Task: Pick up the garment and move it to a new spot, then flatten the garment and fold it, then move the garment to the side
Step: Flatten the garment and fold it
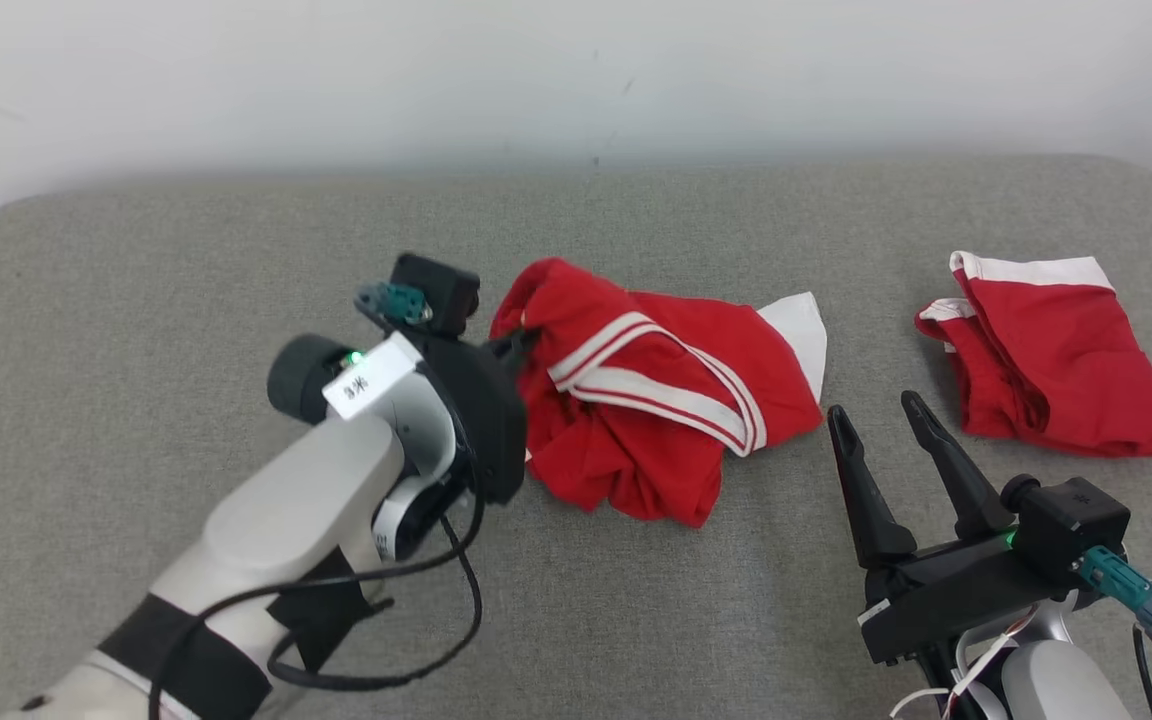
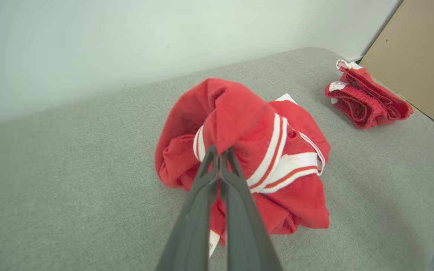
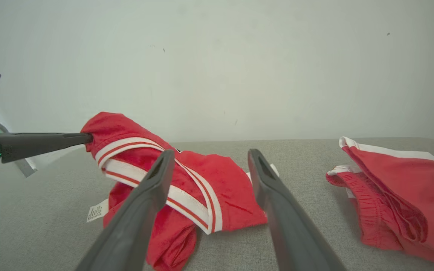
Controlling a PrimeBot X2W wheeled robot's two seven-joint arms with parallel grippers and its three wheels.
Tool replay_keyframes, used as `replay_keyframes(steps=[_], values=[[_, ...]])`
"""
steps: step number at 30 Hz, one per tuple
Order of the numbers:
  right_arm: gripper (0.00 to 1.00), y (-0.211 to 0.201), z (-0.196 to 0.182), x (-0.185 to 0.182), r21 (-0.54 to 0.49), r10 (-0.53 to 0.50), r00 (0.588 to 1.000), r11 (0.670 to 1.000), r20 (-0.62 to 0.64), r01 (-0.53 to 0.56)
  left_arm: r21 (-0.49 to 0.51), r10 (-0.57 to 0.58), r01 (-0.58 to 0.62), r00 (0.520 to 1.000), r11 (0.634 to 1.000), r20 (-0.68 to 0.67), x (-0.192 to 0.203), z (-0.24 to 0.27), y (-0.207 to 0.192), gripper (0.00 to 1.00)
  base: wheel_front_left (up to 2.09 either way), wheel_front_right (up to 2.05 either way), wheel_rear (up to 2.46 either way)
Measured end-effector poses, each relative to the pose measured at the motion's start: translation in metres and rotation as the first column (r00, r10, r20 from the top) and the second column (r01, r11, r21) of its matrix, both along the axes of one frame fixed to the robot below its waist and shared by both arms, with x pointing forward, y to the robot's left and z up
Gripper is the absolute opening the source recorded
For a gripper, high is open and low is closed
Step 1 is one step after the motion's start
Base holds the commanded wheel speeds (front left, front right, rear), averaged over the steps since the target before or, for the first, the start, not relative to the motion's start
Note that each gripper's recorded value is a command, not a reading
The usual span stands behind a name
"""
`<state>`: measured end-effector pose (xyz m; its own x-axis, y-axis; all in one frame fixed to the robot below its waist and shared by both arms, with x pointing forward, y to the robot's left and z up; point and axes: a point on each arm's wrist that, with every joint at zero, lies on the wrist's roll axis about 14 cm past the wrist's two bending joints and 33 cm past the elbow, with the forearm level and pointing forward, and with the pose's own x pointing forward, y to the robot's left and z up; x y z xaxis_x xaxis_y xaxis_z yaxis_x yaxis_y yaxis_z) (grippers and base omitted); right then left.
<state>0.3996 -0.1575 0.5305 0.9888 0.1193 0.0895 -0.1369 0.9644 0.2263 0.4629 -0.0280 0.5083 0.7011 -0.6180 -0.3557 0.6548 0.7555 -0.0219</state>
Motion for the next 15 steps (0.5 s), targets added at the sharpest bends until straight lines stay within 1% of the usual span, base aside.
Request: replay_keyframes(steps=[4,9,15], values=[[1.00,0.001,0.001,-0.001,-0.001,0.002,1.000,1.000,0.003,-0.002,-0.008,0.010,-0.009,0.997,1.000,0.077,0.015,0.028,0.002,0.00,0.00,0.00,0.00],[1.00,-0.002,0.003,-0.002,0.000,-0.005,1.000,1.000,0.008,0.005,0.009,0.033,-0.035,0.989,0.999,0.147,0.034,0.055,0.013,0.00,0.00,0.00,0.00],[1.00,-0.009,0.000,-0.005,-0.003,-0.027,1.000,1.000,-0.001,0.027,0.023,0.091,-0.098,0.972,0.995,0.219,0.064,0.085,0.038,0.00,0.00,0.00,0.00]])
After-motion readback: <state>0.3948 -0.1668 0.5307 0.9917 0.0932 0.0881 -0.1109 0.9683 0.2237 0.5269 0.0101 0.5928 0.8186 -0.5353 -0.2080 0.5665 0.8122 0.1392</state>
